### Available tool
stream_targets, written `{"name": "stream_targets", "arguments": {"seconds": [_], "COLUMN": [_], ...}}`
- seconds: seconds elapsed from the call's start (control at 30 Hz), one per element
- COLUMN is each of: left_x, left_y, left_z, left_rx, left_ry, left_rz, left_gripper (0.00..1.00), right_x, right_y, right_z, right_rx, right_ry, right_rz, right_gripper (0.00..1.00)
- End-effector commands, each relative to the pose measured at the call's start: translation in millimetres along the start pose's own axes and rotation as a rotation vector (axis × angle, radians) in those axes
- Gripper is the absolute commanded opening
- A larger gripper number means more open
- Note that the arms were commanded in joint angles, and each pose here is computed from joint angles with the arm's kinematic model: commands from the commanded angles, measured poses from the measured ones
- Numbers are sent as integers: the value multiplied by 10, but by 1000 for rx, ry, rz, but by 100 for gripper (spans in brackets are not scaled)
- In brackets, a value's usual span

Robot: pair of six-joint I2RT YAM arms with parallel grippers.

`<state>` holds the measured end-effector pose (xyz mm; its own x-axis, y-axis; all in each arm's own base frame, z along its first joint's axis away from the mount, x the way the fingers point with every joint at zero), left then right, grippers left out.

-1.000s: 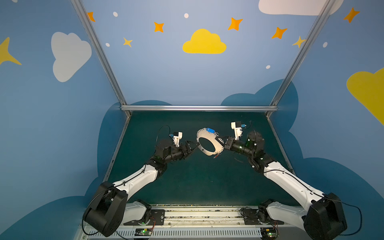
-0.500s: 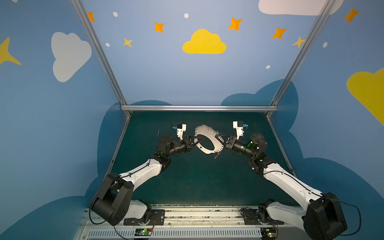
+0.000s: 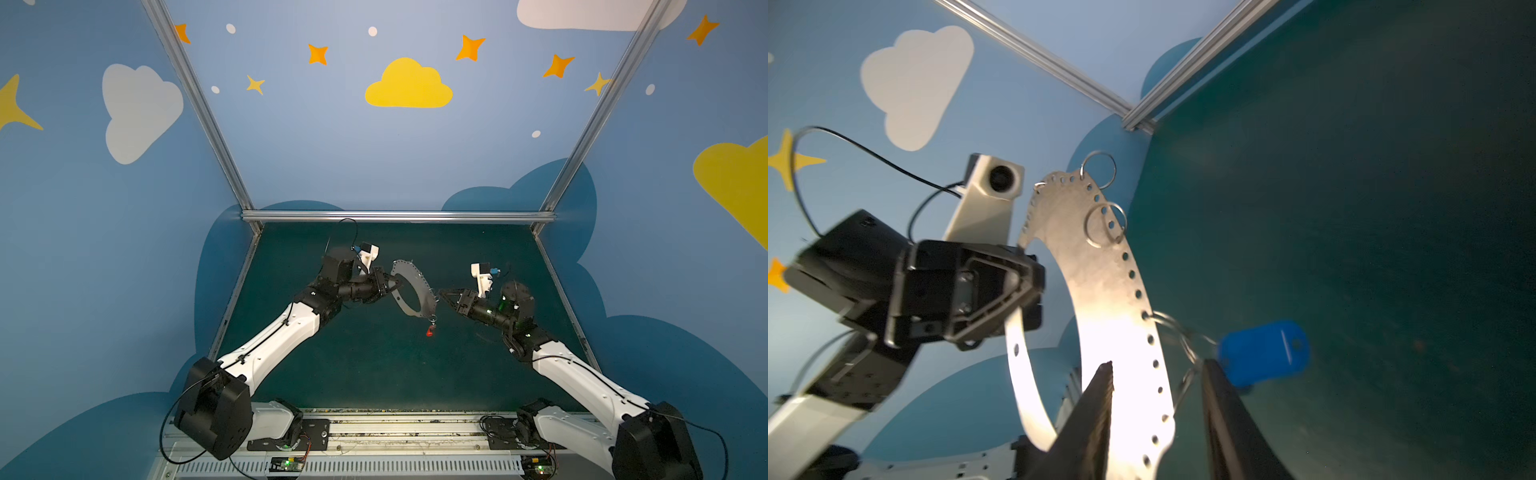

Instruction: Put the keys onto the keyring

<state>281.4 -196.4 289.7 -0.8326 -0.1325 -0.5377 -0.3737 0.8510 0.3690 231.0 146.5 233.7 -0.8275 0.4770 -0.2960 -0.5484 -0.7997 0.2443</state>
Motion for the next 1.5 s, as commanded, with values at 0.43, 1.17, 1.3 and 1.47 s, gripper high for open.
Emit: {"name": "stream_targets", "arguments": {"seconds": [0.43,1.17,1.3,1.47], "left_x": [1,-239,-282,-460], "left_y": [128,112,-82,-397], "left_z": [10,-238,-257,-291], "left_rx": [-483,-585,-507,-420], "left_ry": [-159,-330,-290,-256], "left_rz": [587,587,541,468], "left_gripper": [4,4,4,4], "right_x": [100,247,230,225], "right_y": [-99,-195,-128,35], "right_z": [-335,-127,-190,-270], "right_rx": [132,43,79,132], "right_ry": [11,96,91,74], "right_rz": [140,269,224,137], "right_gripper": [37,52,57,65]}}
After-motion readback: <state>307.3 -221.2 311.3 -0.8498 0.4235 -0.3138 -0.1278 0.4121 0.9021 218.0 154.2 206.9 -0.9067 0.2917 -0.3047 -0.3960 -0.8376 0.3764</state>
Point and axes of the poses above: each gripper's point midway between its finger pads, its own y axis back along the fingers, its own z axis along the line the jaws close on, x = y × z, the point moved 9 cm from there along y, back along the fingers, and after that the axes turned 15 degrees about -y, right-handed, at the moved point
